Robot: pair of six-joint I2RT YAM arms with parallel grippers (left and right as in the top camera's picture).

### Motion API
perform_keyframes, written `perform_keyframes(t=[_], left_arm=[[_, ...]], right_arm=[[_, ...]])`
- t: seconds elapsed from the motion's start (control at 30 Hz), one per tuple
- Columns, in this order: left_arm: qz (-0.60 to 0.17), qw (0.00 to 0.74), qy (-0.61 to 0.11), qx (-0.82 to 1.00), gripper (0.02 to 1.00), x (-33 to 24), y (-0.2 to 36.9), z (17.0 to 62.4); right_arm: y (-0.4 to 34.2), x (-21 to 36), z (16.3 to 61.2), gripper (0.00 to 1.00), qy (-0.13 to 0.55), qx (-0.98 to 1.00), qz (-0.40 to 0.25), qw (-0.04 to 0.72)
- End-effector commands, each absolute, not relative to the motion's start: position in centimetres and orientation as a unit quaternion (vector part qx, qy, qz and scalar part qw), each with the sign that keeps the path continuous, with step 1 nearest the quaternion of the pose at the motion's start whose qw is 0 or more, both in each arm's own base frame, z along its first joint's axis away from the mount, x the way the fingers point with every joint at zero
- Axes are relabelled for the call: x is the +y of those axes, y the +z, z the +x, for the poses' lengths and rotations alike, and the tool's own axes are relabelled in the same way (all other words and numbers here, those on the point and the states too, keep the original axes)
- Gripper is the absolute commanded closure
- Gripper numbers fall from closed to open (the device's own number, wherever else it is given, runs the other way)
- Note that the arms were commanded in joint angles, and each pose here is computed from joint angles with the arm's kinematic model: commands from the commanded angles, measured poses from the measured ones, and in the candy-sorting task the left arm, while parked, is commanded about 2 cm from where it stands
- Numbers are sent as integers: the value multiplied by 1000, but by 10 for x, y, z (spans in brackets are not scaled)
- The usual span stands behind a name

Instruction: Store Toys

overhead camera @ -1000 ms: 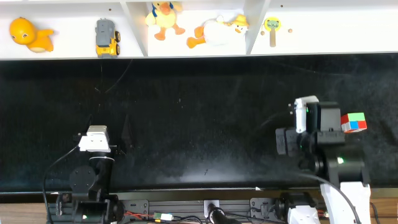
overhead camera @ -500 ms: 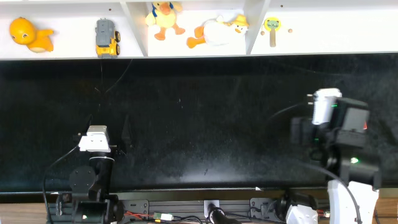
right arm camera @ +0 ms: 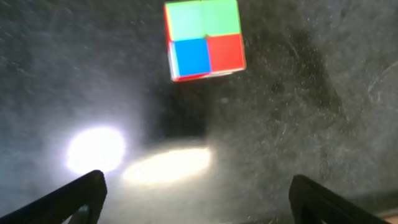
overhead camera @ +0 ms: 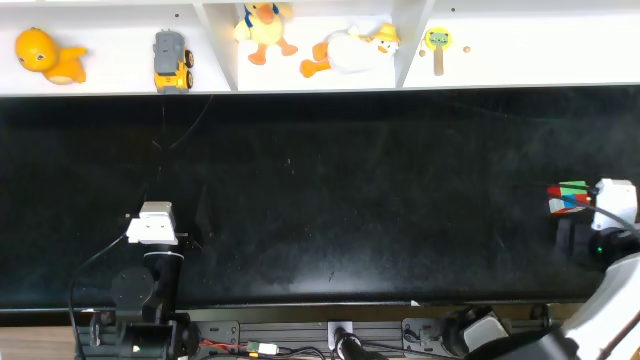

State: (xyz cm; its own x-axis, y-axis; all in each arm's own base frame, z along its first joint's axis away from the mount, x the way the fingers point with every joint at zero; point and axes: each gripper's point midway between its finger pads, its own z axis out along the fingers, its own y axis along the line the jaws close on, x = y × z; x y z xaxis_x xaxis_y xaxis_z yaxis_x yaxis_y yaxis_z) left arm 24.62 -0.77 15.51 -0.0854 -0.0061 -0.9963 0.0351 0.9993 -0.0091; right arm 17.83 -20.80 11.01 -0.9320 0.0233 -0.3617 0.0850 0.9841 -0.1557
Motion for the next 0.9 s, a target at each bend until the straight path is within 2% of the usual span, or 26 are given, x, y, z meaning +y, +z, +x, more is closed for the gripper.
perform_keyframes(t=[0.03, 0.27, 0.47, 0.67, 0.9], left_arm=[[10, 678, -26, 734, 23, -11, 156, 246], [10, 678, -26, 734, 23, -11, 156, 246], [10, 678, -26, 734, 20, -11, 156, 246], [10, 678, -26, 734, 20, -11, 156, 246], [10, 678, -26, 734, 20, -11, 156, 246]], right_arm=[[99, -225, 191, 40, -74, 974, -14, 212], [94, -249, 221, 1, -63, 966, -3, 249], [89, -238, 241, 5, -4, 958, 11, 285], [77, -225, 250, 5, 31, 960, 25, 276], [69, -228, 254, 5, 32, 960, 23, 276]])
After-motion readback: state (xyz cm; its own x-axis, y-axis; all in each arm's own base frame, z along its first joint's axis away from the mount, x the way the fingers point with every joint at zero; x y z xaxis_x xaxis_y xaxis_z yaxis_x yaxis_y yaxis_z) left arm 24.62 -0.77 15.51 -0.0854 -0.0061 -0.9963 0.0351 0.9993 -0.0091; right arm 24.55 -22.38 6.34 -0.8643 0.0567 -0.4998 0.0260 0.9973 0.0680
